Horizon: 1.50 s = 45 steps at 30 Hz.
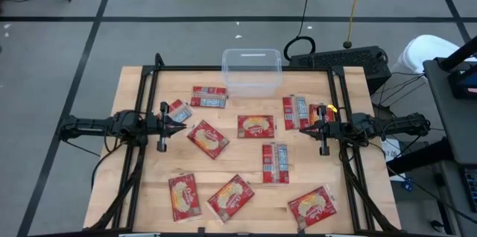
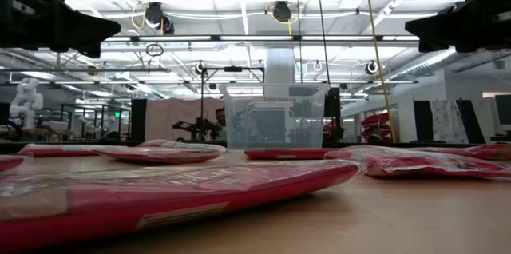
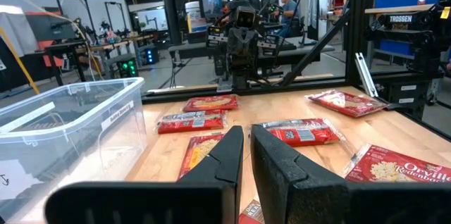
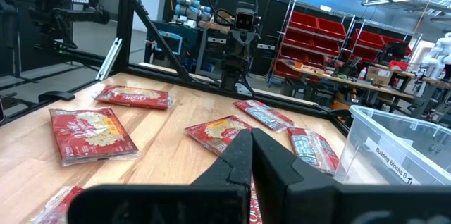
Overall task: Sort popcorn bags into baskets
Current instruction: Put the popcorn bags into the transparent bin
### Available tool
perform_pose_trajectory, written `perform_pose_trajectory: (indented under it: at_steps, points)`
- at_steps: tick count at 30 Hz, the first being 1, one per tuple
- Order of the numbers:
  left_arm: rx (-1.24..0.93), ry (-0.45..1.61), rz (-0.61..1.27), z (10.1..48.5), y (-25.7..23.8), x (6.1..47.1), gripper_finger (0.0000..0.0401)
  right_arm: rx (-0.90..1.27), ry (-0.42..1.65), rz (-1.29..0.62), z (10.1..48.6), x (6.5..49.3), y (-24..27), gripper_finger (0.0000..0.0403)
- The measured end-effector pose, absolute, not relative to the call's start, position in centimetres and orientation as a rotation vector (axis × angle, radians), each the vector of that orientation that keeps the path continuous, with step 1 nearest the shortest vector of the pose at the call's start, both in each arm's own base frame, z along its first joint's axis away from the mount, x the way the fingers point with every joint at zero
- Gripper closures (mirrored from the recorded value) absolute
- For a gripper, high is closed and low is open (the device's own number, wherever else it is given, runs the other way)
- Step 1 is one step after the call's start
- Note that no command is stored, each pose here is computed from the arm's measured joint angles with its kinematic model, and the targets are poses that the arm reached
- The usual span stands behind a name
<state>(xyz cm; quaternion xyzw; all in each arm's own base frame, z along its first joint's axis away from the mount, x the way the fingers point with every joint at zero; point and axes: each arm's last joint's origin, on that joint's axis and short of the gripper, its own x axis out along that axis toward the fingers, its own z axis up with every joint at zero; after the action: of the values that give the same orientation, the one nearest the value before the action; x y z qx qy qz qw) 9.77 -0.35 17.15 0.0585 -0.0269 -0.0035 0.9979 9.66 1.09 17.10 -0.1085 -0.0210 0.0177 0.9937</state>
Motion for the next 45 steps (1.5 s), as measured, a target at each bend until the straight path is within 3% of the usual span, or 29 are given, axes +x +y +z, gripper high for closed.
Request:
perform_pose_trajectory:
  at_steps: [21,30,37,43,45]
  points:
    - [0.117,-0.053,-0.007,17.1,-0.3,9.8,0.0364,-0.205,-0.093,0.029,17.6,9.6,1.1,0.0403]
    - [0.117,-0.053,-0.007,17.1,-0.3,9.8,0.0364,0.228,-0.124,-0.03,17.9,9.7,0.8,0.0403]
    - [0.117,-0.054,-0.007,17.1,-0.3,9.8,0.0364,0.334,0.025,-0.037,16.7,10.7,1.3,0.0403]
    - [0.117,-0.053,-0.007,17.1,-0.3,9.8,0.0364,0.314,0.243,-0.058,14.9,11.7,1.6,0.0403]
    - [0.117,-0.053,-0.007,17.1,-0.3,9.8,0.0364,0.286,0.278,-0.046,15.9,12.2,1.8,0.0403]
